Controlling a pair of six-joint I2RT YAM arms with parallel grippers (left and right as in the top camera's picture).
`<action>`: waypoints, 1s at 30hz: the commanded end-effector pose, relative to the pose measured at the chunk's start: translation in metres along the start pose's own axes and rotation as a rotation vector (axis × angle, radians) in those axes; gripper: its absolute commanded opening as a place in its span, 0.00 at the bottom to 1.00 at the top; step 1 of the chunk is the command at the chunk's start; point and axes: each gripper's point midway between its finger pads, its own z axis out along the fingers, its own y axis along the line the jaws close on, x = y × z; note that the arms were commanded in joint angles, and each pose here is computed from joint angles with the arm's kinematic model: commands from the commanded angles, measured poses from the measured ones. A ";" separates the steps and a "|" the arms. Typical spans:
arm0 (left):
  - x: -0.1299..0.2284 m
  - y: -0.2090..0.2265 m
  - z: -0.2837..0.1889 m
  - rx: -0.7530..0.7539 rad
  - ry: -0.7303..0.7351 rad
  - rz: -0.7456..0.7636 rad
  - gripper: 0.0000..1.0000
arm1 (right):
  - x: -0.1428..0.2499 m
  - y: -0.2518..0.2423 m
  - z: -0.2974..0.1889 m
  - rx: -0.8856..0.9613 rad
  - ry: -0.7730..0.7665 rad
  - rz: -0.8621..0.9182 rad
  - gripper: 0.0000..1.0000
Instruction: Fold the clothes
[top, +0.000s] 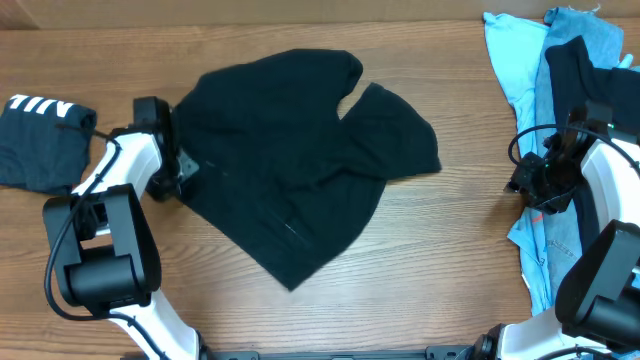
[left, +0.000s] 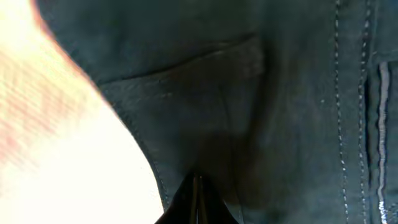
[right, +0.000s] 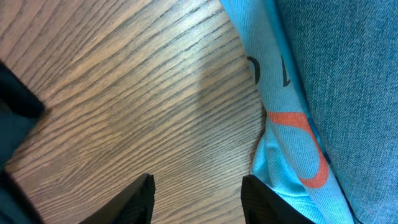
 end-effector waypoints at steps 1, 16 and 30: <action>0.000 0.005 0.064 -0.017 0.062 -0.019 0.04 | -0.001 0.001 -0.001 -0.008 -0.007 -0.006 0.49; -0.047 -0.077 -0.100 0.366 0.352 0.230 0.27 | 0.013 0.061 -0.004 -0.252 0.027 -0.233 0.58; 0.095 -0.055 -0.292 0.210 0.027 0.507 0.42 | 0.029 0.098 0.001 -0.265 0.038 -0.359 0.75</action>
